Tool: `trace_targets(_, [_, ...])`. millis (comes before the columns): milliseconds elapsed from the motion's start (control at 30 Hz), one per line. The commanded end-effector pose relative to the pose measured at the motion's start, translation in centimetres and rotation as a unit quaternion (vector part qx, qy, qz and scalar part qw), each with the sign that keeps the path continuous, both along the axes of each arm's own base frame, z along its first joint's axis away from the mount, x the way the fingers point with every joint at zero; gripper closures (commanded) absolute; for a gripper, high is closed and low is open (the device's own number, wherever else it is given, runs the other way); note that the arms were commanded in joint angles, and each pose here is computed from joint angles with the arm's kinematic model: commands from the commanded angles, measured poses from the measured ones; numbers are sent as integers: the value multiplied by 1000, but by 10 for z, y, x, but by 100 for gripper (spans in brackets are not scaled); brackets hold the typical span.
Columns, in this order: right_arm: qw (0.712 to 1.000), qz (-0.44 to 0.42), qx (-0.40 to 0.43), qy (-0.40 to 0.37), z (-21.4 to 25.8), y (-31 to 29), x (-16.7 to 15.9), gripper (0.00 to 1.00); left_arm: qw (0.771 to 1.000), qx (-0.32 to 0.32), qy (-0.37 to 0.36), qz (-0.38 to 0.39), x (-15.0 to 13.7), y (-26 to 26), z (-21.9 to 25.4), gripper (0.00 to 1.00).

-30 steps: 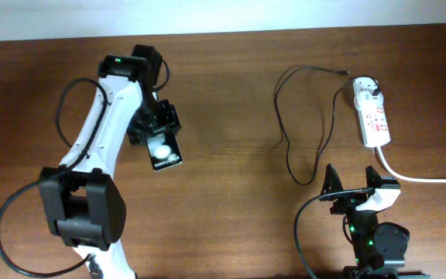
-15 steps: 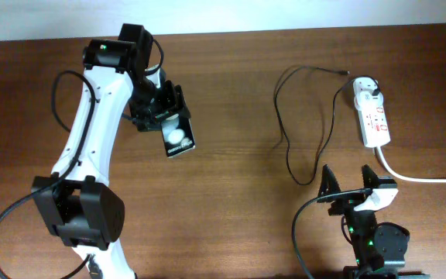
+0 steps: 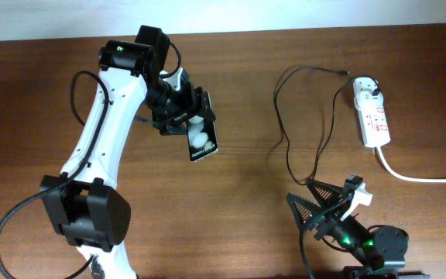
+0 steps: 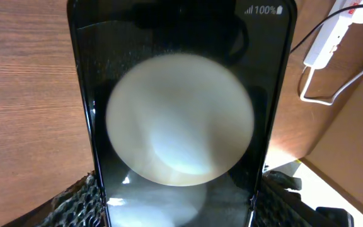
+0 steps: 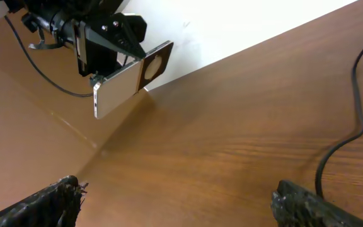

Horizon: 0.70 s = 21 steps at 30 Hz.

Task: Plug charger to phone and switch on socket
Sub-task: 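Lift the phone with the left gripper and tilt it upright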

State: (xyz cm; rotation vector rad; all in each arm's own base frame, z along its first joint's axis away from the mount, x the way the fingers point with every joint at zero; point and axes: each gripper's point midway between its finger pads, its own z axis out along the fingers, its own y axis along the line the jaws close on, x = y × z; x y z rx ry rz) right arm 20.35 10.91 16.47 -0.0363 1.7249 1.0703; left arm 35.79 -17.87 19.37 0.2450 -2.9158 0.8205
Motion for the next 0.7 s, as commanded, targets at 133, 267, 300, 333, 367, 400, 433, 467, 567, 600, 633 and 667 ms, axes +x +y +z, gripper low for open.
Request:
trace_targets(133, [1000,14,4,6,-3,3,-4,1,998,-26,47,11,-9,-8,1,34])
trace_targets(267, [1000,21,5,8,-3,5,-5,1,991,-60,121,-8,-30,-17,-5,34])
trace_targets(300, [1000,21,5,8,-3,5,-5,1,990,-61,128,-7,-33,-17,-4,34])
trace_targets(333, [1000,21,5,8,-3,5,-5,1,989,-69,133,-6,-34,-19,-2,34])
trace_targets(367, [1000,21,5,8,-3,5,-5,1,988,-77,134,-5,-34,-21,0,34])
trace_targets(400, [1000,21,5,9,-3,5,-5,1,988,-80,131,-5,-32,-22,1,34])
trace_targets(433, [1000,21,5,9,-3,5,-5,1,988,-80,131,-5,-32,-22,1,34])
trace_targets(467, [1000,21,5,9,-3,5,-5,1,988,-80,131,-5,-32,-22,1,35])
trace_targets(567, [1000,21,5,9,-3,5,-5,1,988,-80,131,-5,-32,-22,1,35])
trace_targets(600, [1000,21,5,9,-3,5,-5,1,988,-80,131,-5,-32,-22,1,35])
trace_targets(633, [1000,21,5,9,-3,5,-5,1,988,-80,131,-5,-32,-22,1,35])
trace_targets(667, [1000,21,5,9,-3,5,-5,1,988,-80,131,-5,-32,-22,1,35])
